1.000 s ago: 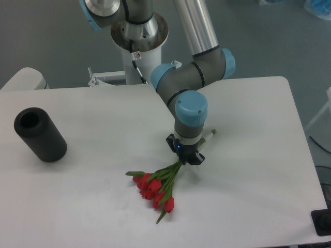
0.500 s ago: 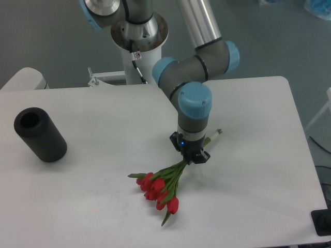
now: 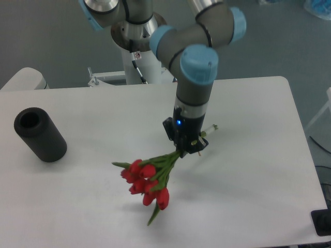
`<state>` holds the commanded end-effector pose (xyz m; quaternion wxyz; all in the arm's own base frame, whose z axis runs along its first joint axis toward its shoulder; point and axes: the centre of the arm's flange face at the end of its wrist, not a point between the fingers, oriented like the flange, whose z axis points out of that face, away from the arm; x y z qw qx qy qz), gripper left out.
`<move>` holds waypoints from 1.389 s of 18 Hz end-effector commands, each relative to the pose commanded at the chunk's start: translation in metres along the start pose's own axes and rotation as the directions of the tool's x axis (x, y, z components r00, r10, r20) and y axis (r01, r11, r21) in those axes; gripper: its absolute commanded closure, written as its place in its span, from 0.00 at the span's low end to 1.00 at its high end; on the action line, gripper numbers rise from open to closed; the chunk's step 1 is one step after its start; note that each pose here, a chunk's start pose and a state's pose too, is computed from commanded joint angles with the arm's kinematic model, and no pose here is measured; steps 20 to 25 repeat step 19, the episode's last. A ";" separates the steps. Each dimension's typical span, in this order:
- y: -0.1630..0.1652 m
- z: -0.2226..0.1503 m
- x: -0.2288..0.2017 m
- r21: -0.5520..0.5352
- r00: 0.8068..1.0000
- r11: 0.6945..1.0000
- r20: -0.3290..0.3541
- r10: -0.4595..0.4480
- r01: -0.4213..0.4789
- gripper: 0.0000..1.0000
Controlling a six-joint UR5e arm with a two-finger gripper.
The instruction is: Pick up the flowers from the table
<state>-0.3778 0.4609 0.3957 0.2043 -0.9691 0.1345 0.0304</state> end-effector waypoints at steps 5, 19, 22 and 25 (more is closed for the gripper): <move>0.010 -0.026 -0.015 0.089 0.999 0.995 0.014 -0.050 0.048 0.87; 0.010 -0.031 -0.019 0.098 0.998 0.994 0.025 -0.054 0.051 0.87; 0.010 -0.031 -0.019 0.098 0.998 0.994 0.025 -0.054 0.051 0.87; 0.010 -0.031 -0.019 0.098 0.998 0.994 0.025 -0.054 0.051 0.87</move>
